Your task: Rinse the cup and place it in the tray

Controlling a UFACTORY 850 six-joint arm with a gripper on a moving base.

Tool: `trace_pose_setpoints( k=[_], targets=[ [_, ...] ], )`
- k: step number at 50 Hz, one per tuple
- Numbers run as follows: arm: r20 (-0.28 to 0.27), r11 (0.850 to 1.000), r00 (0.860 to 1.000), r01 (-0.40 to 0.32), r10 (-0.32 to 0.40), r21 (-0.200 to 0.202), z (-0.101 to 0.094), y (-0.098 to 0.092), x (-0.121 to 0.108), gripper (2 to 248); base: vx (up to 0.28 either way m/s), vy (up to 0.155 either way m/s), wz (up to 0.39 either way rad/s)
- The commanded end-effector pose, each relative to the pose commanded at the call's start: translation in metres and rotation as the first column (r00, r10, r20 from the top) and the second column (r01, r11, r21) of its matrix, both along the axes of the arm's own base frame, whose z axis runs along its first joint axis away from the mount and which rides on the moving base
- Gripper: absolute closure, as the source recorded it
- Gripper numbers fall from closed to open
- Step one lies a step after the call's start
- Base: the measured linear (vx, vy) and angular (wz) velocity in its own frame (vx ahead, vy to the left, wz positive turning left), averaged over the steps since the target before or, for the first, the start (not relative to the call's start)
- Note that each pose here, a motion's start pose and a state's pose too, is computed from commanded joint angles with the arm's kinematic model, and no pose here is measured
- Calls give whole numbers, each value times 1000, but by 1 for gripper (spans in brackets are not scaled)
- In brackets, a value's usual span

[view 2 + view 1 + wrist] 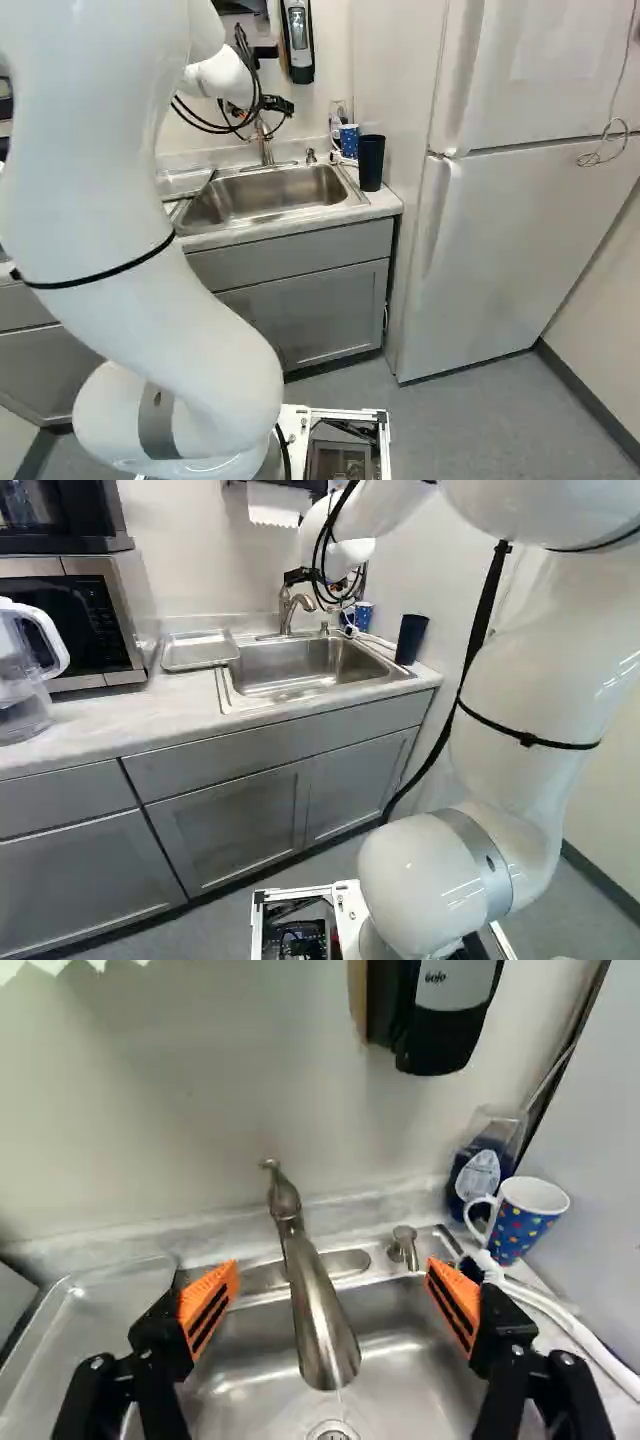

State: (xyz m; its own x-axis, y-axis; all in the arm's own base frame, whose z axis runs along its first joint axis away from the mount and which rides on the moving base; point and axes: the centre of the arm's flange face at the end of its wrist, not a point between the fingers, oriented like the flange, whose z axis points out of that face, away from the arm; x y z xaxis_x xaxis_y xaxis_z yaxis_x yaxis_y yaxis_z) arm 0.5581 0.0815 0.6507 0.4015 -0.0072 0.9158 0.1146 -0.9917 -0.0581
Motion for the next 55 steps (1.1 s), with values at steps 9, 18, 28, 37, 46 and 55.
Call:
trace_pose_setpoints(
  k=[9, 18, 28, 37, 46, 55],
  targets=[
    [-94, 1000, 996, -9, 8, -11, -7, -1, -20, 3, 0, 0, 0],
    [-187, 1000, 982, -19, 15, -21, -14, -1, -37, 3, 0, 0, 0],
    [-288, 999, 957, -28, 18, -31, -22, -1, -45, 3, 0, 0, 0],
    [-337, 999, 941, -33, 19, -36, -25, -2, -48, 3, 0, 0, 0],
    [-337, 999, 941, -33, 19, -36, -25, -2, -48, 3, 0, 0, 0],
    [-337, 999, 941, -33, 19, -36, -25, -2, -48, 3, 0, 0, 0]
  ],
)
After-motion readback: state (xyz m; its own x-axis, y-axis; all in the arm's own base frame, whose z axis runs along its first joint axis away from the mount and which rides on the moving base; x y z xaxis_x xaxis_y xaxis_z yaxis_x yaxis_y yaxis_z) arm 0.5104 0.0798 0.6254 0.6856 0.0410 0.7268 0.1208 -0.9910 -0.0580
